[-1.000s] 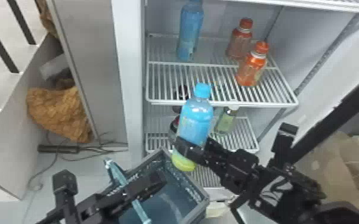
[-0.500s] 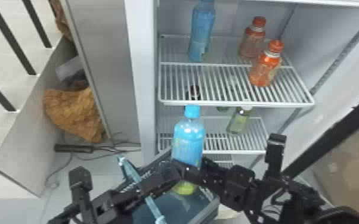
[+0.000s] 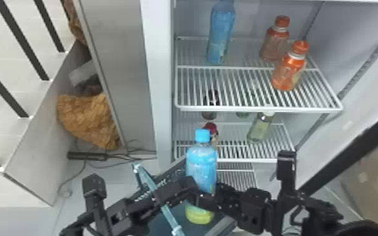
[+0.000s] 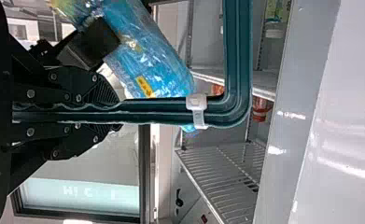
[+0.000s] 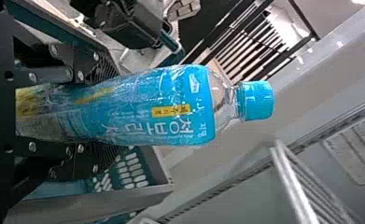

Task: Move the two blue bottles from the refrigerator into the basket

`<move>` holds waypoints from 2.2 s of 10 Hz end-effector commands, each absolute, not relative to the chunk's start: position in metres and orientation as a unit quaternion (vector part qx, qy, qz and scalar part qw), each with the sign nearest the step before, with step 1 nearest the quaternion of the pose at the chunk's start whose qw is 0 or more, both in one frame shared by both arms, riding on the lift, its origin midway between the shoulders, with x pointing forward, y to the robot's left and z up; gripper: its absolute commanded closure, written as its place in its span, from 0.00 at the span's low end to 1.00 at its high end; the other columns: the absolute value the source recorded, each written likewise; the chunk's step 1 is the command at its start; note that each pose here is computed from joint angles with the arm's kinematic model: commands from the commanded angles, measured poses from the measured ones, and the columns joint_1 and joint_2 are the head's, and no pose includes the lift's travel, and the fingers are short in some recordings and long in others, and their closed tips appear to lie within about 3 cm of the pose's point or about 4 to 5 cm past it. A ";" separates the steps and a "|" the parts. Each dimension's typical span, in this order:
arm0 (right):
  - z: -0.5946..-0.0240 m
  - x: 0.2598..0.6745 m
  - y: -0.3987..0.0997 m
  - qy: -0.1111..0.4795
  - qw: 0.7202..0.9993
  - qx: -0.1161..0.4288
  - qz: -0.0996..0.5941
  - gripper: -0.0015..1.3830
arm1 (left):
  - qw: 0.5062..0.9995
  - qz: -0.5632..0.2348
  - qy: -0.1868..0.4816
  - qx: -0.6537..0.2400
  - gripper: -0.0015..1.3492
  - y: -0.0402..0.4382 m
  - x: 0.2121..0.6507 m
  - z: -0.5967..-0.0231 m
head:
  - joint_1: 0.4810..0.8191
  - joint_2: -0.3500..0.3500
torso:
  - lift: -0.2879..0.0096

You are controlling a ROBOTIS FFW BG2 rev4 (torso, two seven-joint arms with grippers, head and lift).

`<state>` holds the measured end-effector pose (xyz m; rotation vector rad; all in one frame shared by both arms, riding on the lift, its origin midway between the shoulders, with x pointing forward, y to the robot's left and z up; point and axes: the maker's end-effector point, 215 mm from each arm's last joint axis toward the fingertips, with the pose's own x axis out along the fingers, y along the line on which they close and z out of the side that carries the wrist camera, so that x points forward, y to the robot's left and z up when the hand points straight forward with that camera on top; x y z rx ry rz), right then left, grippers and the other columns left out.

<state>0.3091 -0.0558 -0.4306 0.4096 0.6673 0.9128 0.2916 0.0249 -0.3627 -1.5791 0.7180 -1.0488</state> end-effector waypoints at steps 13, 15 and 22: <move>-0.365 0.346 -0.099 0.219 0.877 0.148 0.401 0.08 | 0.529 -0.441 0.303 -0.659 0.89 0.025 0.291 -0.363 | 0.63 0.30 | 0.93; -0.343 0.361 -0.104 0.171 0.894 0.132 0.393 0.08 | 0.528 -0.440 0.303 -0.660 0.89 0.025 0.290 -0.363 | 0.63 0.30 | 0.93; -0.284 0.430 -0.163 0.058 0.951 0.085 0.292 0.08 | 0.526 -0.441 0.305 -0.660 0.89 0.022 0.289 -0.363 | 0.63 0.21 | 0.93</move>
